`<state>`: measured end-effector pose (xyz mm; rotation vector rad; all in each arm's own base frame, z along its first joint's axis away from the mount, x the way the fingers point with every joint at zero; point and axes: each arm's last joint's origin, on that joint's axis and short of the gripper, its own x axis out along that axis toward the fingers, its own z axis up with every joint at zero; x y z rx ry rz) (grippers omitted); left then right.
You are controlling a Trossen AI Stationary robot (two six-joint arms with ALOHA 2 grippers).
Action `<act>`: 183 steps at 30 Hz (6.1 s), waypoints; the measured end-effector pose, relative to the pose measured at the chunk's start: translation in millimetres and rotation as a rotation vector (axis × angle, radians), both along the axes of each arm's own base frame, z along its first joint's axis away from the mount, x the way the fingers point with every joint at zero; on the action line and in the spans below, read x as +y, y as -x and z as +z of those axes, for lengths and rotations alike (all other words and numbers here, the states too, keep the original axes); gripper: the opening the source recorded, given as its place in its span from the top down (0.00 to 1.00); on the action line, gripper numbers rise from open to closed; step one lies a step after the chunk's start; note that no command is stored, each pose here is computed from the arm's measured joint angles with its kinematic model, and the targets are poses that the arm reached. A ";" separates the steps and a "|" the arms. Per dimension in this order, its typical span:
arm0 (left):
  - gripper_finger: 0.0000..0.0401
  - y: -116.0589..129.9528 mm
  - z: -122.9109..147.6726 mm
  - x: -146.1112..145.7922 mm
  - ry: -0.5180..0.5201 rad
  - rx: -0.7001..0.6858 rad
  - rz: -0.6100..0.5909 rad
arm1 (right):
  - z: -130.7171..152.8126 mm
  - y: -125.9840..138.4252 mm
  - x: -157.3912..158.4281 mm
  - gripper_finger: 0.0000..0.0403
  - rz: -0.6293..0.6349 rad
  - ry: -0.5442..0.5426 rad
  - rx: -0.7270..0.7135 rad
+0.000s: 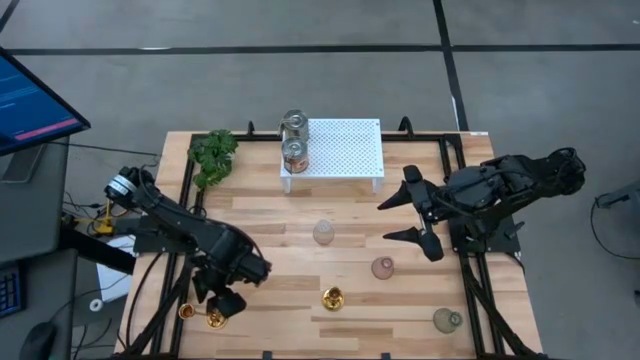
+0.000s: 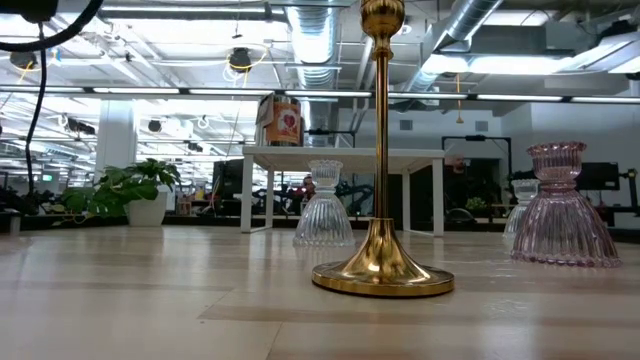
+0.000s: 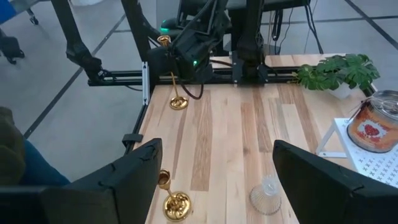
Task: Pick & Place candle stick holders
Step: Put the left gold candle holder on the shelf
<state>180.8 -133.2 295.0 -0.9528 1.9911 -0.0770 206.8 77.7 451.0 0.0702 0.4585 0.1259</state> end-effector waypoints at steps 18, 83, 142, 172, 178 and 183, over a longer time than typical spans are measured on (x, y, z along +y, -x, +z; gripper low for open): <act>0.60 3.9 -19.1 -9.0 0.059 0.009 -0.049 | 0.0 0.0 -0.1 0.26 0.000 0.000 0.000; 0.96 -33.3 12.9 148.3 0.049 0.109 0.690 | -0.1 -0.9 -5.3 0.26 0.074 0.214 -0.027; 0.87 -63.6 0.8 179.3 0.084 0.127 0.960 | 2.1 -3.3 -9.0 0.26 0.050 0.189 -0.047; 0.43 -48.9 30.6 183.2 0.136 -0.097 1.008 | 6.4 -5.7 -11.0 0.26 0.044 0.198 -0.094; 0.39 -32.3 43.7 188.7 0.133 -0.162 1.061 | 10.0 -7.9 -13.8 0.26 0.034 0.209 -0.133; 0.38 -11.5 58.7 193.3 0.135 -0.259 1.107 | 16.4 -14.4 -23.1 0.26 -0.031 0.199 -0.201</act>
